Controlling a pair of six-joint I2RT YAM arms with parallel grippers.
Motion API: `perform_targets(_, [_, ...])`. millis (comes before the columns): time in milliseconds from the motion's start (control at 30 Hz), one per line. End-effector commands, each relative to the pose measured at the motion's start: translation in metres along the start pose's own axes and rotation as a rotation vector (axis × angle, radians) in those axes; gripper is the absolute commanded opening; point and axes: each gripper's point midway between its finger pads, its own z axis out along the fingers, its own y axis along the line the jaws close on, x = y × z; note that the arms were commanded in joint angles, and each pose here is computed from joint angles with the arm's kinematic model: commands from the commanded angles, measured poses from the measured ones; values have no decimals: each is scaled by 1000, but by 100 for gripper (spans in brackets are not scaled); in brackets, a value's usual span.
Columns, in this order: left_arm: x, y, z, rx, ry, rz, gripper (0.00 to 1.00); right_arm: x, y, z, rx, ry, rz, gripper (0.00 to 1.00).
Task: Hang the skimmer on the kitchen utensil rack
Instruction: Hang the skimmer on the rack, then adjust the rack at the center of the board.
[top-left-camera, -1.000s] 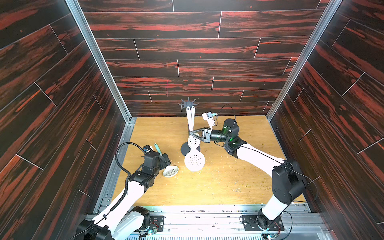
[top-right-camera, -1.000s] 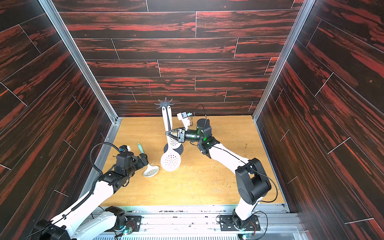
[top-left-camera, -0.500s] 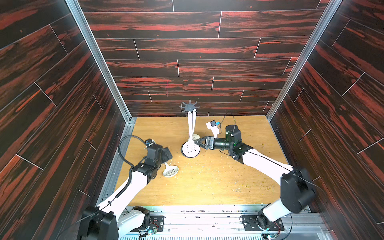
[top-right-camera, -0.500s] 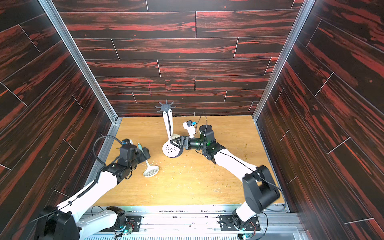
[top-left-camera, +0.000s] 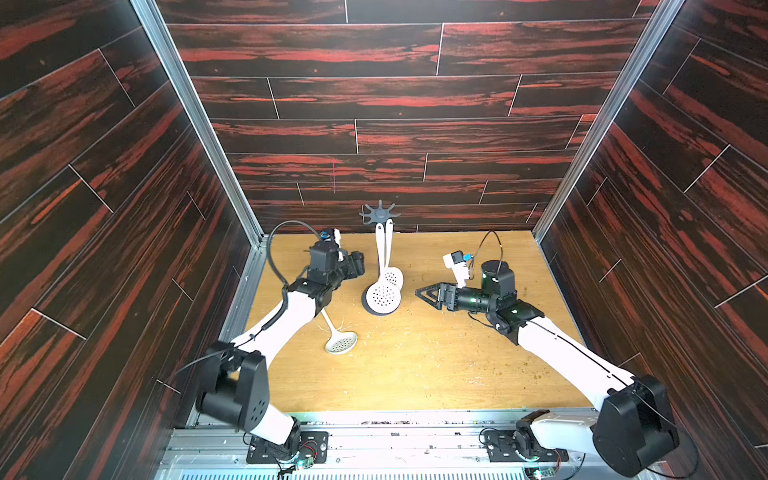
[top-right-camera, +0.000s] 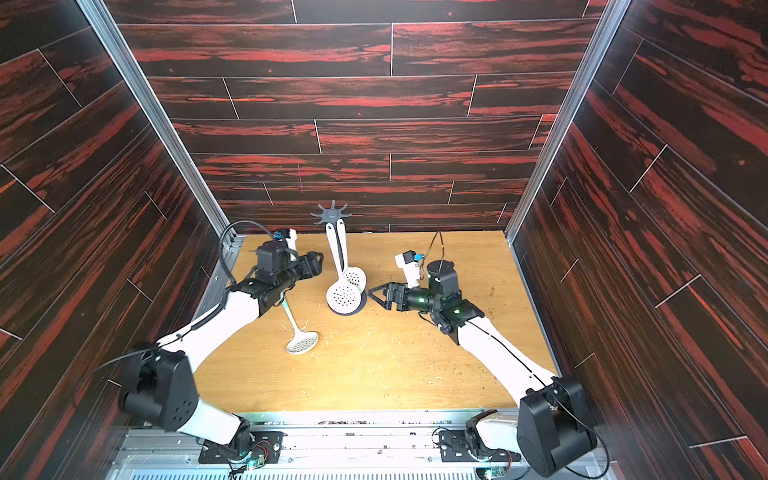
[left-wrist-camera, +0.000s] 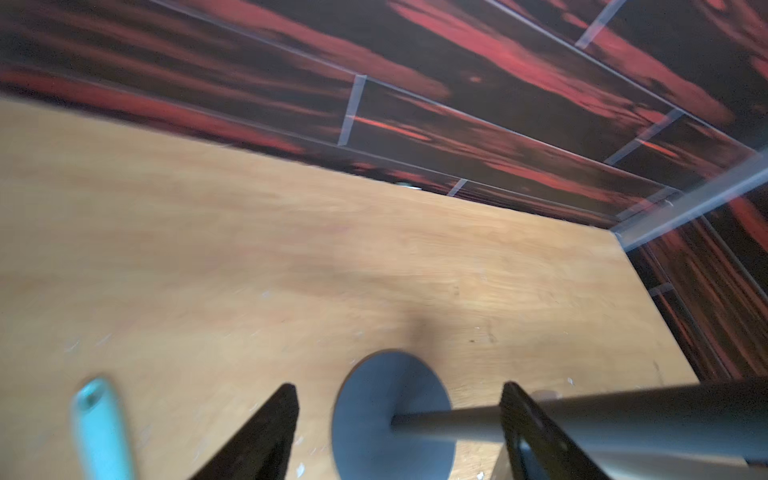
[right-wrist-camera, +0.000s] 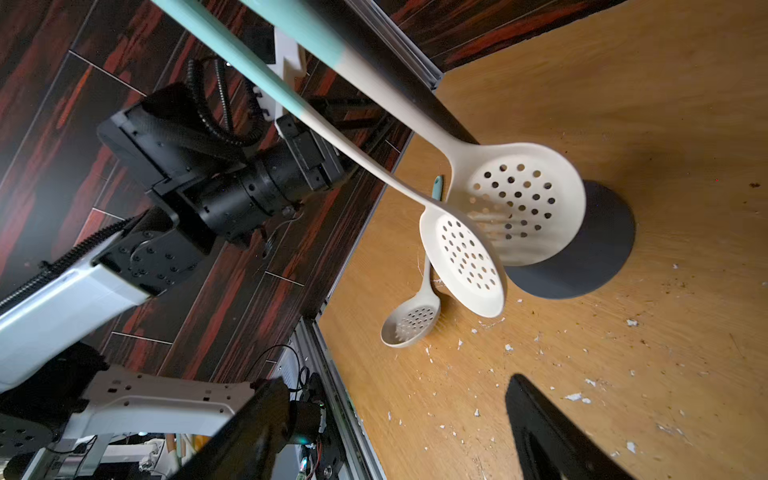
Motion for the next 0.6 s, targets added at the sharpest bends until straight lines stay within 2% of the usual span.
perform_targets(0, [-17,-27,2,129,-27,122,73,2,11,-8,-26,15,-39,85])
perform_targets(167, [-23,-40,2,198,-47,192,72,0,11,-7,-24,31,-33,86])
perform_targets(367, [-7,-66,-5,360,23,322,70,-7,7,-2,-14,34,-27,86])
perform_targets(567, [2,-73,-18,411,57,410,69,-8,2,5,-18,36,-8,86])
